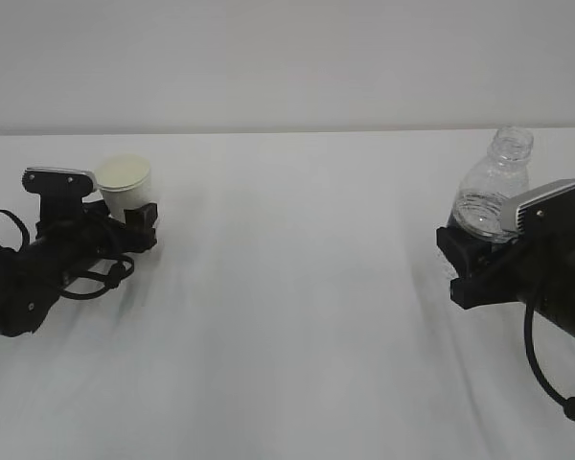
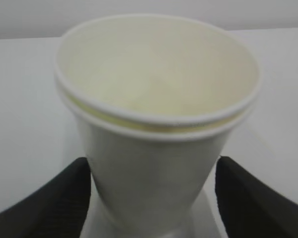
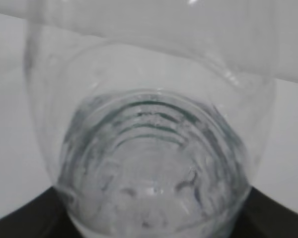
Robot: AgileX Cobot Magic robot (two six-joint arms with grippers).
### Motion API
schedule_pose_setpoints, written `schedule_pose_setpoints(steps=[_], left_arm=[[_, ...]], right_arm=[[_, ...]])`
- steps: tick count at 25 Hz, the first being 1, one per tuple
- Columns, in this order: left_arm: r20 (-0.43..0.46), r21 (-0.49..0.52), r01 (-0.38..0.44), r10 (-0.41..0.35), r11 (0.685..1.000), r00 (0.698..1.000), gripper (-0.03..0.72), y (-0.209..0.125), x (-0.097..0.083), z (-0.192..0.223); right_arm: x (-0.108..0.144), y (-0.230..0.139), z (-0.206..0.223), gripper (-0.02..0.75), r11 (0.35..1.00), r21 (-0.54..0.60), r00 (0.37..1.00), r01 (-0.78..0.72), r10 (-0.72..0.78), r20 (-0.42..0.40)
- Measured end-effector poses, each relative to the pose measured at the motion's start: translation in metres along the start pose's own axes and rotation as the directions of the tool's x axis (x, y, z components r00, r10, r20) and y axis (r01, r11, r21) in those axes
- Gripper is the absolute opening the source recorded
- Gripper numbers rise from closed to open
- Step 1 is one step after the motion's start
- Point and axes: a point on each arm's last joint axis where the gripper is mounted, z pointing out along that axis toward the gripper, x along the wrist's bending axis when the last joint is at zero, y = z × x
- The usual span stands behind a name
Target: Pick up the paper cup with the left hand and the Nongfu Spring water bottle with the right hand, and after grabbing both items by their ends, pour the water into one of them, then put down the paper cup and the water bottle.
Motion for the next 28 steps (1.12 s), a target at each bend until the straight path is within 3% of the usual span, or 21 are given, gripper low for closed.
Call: schedule_pose_setpoints(steps=[19,24,28], left_arm=[[-0.01,-0.036,0.003,-0.003,0.999,1.0,0.556,0.006,0.004,0.029],[-0.004,-0.021,-0.002,0.002,1.0,1.0,0.486,0.005,0.004,0.029],[0.024,-0.023,-0.021,0.022,1.0,0.999,0.473,0.006,0.001,0.03]], right_arm=[[0.0,0.0,0.0,0.456,1.0,0.0,1.0,0.002,-0.002,-0.001],[0.0,0.0,0.0,0.456,1.0,0.0,1.0,0.002,-0.002,-0.001],[0.0,0.0,0.0,0.456,1.0,0.0,1.0,0.002,-0.002,-0.001]])
